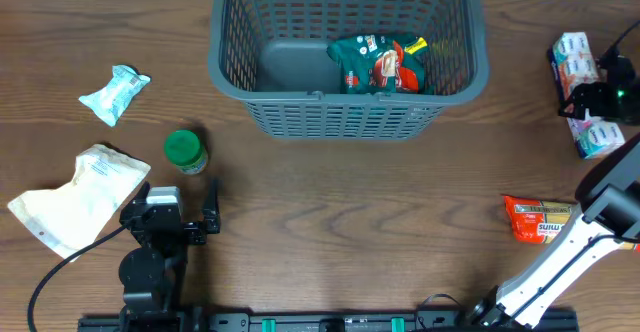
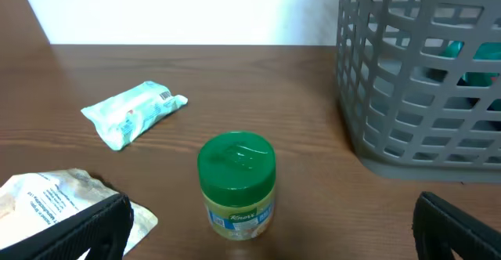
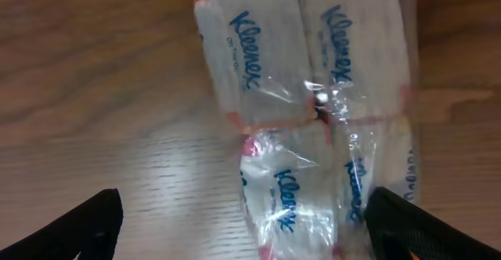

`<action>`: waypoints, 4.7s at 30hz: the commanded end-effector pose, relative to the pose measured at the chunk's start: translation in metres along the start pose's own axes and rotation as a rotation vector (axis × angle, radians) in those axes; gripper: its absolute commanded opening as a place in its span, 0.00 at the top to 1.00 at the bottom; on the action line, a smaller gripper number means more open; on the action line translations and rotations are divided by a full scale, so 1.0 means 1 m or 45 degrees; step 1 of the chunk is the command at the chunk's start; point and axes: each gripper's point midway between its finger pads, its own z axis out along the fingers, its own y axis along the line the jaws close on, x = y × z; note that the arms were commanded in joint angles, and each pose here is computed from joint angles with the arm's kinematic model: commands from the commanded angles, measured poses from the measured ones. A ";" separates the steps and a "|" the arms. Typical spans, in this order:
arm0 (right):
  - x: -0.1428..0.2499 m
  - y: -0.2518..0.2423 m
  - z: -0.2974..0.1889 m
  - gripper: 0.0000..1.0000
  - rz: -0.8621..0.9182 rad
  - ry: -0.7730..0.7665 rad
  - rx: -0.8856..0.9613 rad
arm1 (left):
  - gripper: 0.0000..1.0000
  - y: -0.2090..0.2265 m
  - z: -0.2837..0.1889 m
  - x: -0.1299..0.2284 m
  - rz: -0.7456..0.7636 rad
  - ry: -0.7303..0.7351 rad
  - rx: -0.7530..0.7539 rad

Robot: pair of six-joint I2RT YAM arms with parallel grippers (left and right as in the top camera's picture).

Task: Pack container
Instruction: 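Align and grasp the Kleenex tissue multipack with the right gripper, then lift the tissue pack and carry it over the basket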

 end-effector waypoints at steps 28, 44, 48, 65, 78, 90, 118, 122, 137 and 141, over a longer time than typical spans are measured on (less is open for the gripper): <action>-0.049 0.045 -0.045 0.09 -0.131 -0.031 0.396 | 0.01 0.002 0.002 0.011 -0.011 0.030 -0.013; -0.030 -0.010 -0.062 0.08 0.173 -0.150 0.255 | 0.01 0.002 0.002 0.011 -0.011 0.030 -0.013; -0.032 0.000 -0.060 0.08 0.109 -0.176 0.147 | 0.01 0.002 0.002 0.011 -0.011 0.030 -0.013; -0.034 0.015 -0.051 0.05 0.050 -0.160 0.088 | 0.01 0.002 0.002 0.011 -0.011 0.030 -0.013; -0.026 0.013 -0.007 0.04 0.064 -0.066 0.037 | 0.01 0.002 0.002 0.011 -0.011 0.030 -0.013; 0.000 0.027 0.054 0.05 0.091 0.011 -0.041 | 0.01 0.002 0.002 0.011 -0.011 0.030 -0.013; -0.034 0.057 -0.023 0.99 0.078 -0.204 0.046 | 0.01 0.002 0.002 0.011 -0.011 0.030 -0.013; -0.056 0.078 -0.092 0.98 0.001 -0.392 0.098 | 0.01 0.002 0.002 0.011 -0.011 0.030 -0.013; -0.054 0.268 -0.325 0.98 -0.534 -1.010 0.040 | 0.02 0.002 0.002 0.011 -0.011 0.030 -0.013; -0.035 0.337 -0.339 0.99 -0.786 -1.060 -0.106 | 0.01 0.002 0.002 0.011 -0.011 0.030 -0.013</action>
